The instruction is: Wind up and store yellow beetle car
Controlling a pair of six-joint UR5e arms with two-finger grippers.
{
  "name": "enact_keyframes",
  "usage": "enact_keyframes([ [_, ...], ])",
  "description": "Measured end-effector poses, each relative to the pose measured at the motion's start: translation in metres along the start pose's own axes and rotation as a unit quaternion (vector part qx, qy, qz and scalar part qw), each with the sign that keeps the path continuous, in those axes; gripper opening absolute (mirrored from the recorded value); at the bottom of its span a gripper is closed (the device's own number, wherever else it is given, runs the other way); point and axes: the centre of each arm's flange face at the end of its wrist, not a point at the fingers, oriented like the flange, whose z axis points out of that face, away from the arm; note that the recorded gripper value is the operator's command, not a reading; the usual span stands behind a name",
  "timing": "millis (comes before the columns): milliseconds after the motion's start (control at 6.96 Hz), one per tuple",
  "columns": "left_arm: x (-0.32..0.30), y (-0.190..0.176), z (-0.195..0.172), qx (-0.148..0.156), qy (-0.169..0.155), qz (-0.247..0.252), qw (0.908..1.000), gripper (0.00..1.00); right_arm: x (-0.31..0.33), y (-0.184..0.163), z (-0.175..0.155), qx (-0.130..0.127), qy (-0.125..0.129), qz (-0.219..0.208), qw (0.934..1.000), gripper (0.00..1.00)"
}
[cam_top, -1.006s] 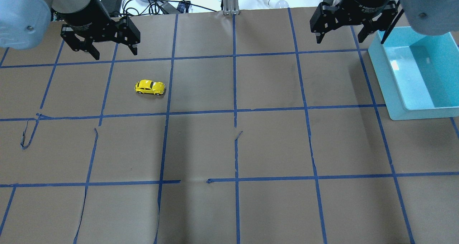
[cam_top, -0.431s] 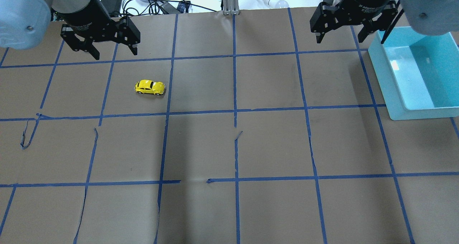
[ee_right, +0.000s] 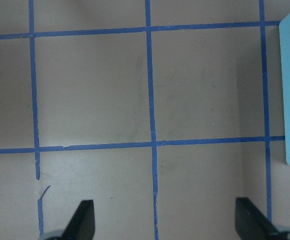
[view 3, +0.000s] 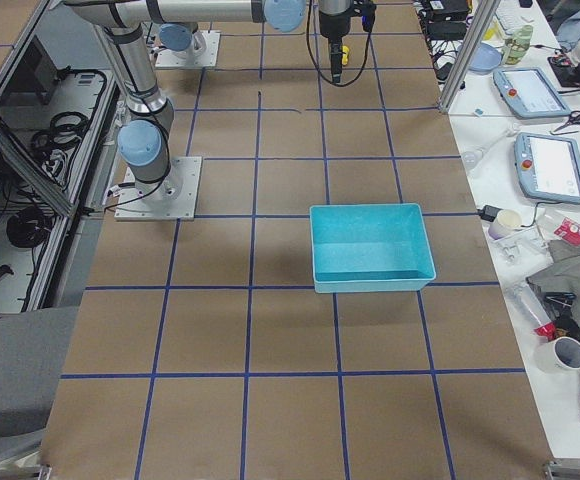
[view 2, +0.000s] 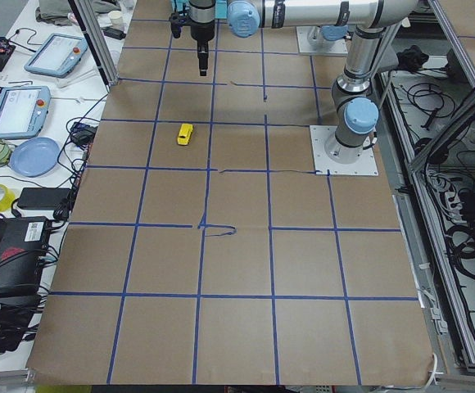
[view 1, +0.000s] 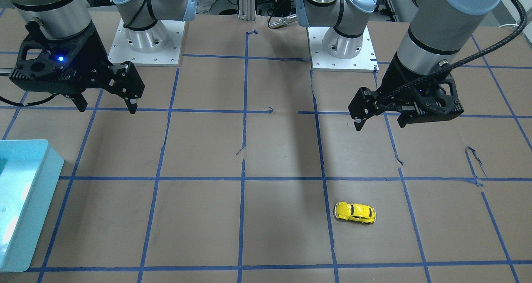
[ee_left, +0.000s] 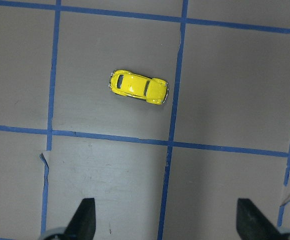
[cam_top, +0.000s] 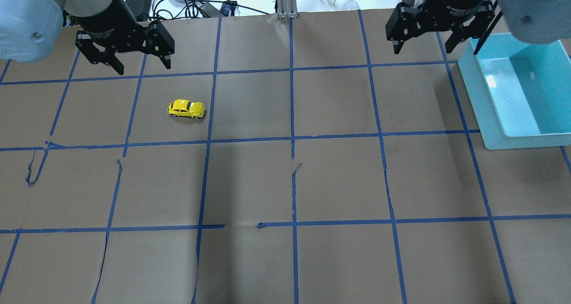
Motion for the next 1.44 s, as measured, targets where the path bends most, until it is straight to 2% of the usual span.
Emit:
enact_keyframes([
  [575,-0.008,-0.007,0.007,0.000,-0.002,-0.019,0.9998,1.00,0.000,0.000,0.000,0.000,0.000,0.000,1.0000,1.00],
  [719,-0.015,-0.010,0.008,0.000,-0.007,-0.058,0.9983,1.00,0.000,0.000,0.000,0.000,0.000,0.000,1.0000,1.00],
  [862,-0.023,-0.013,0.016,-0.004,-0.015,-0.134,0.9908,1.00,0.000,0.000,0.000,0.000,0.000,0.000,1.0000,1.00],
  [1006,-0.029,-0.019,0.033,-0.003,-0.022,-0.225,0.9742,1.00,0.000,0.000,0.000,0.000,0.000,0.000,1.0000,1.00],
  [1150,-0.036,-0.028,0.061,0.008,-0.024,-0.328,0.9443,1.00,0.000,0.000,0.000,0.000,0.000,0.000,1.0000,1.00],
  [1438,-0.051,-0.042,0.127,0.013,-0.022,-0.493,0.8699,1.00,0.000,0.000,0.000,0.000,0.000,0.000,1.0000,1.00],
])
